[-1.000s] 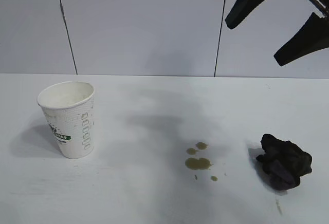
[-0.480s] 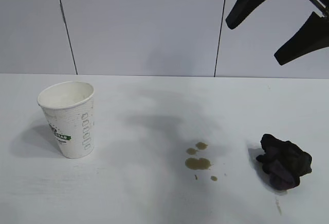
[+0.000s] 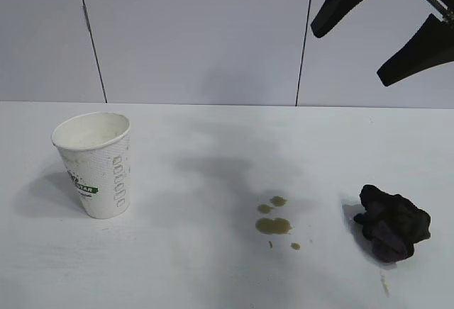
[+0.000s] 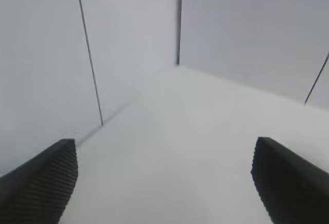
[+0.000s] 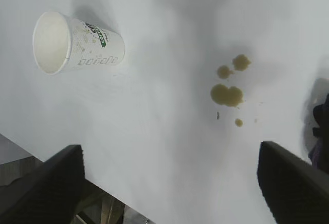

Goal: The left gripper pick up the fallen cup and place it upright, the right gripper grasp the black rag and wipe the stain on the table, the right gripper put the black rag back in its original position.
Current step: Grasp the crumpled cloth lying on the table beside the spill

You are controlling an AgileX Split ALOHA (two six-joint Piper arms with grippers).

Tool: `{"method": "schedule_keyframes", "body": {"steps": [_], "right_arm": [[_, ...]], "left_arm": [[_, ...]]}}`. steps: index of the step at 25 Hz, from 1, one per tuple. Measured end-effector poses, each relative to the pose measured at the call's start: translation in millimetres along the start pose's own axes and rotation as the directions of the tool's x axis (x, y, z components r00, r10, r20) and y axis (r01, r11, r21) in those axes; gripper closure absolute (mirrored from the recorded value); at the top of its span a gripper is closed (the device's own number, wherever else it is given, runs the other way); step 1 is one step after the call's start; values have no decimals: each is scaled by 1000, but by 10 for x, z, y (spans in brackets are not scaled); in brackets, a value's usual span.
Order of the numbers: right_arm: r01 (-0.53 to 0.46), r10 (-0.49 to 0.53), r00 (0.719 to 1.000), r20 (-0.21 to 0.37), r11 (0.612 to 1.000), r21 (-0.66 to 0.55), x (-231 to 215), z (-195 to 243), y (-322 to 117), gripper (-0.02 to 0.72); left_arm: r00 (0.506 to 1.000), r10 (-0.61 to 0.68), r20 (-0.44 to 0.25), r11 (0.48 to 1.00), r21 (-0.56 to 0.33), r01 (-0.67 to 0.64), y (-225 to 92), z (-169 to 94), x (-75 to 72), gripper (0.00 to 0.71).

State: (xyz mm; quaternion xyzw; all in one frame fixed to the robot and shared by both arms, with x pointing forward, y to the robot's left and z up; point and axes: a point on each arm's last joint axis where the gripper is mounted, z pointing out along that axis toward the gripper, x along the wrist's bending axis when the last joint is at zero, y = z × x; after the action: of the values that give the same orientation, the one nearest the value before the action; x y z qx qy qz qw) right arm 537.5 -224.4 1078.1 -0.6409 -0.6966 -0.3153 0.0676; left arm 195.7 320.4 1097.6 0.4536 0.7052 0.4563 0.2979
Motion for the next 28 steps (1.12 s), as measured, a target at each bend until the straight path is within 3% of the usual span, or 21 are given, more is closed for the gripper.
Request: {"method": "schedule_keyframes", "body": {"steps": [3, 6, 10, 15, 20, 28], "right_arm": [[0, 0, 1000, 0, 1000, 0, 0, 0, 0, 71], [0, 0, 1000, 1, 1000, 0, -1, 0, 0, 71], [22, -22, 1000, 11, 1000, 12, -10, 0, -11, 71], [131, -135, 990, 50, 988, 77, -54, -3, -64, 71], [185, -206, 968, 144, 971, 149, -216, 99, -59, 71], [133, -212, 953, 216, 934, 330, -617, 626, -43, 71]], "left_arm": [[998, 22, 57, 992, 126, -29, -208, 274, -84, 46], [993, 29, 119, 979, 198, -52, -355, 428, -152, 46], [978, 40, 203, 981, 180, -78, -362, 469, -204, 46], [954, 105, 281, 977, 150, -151, -375, 511, -244, 46], [944, 147, 296, 971, 137, -194, -376, 513, -248, 46], [943, 150, 298, 973, 125, -194, -366, 514, -251, 46]]}}
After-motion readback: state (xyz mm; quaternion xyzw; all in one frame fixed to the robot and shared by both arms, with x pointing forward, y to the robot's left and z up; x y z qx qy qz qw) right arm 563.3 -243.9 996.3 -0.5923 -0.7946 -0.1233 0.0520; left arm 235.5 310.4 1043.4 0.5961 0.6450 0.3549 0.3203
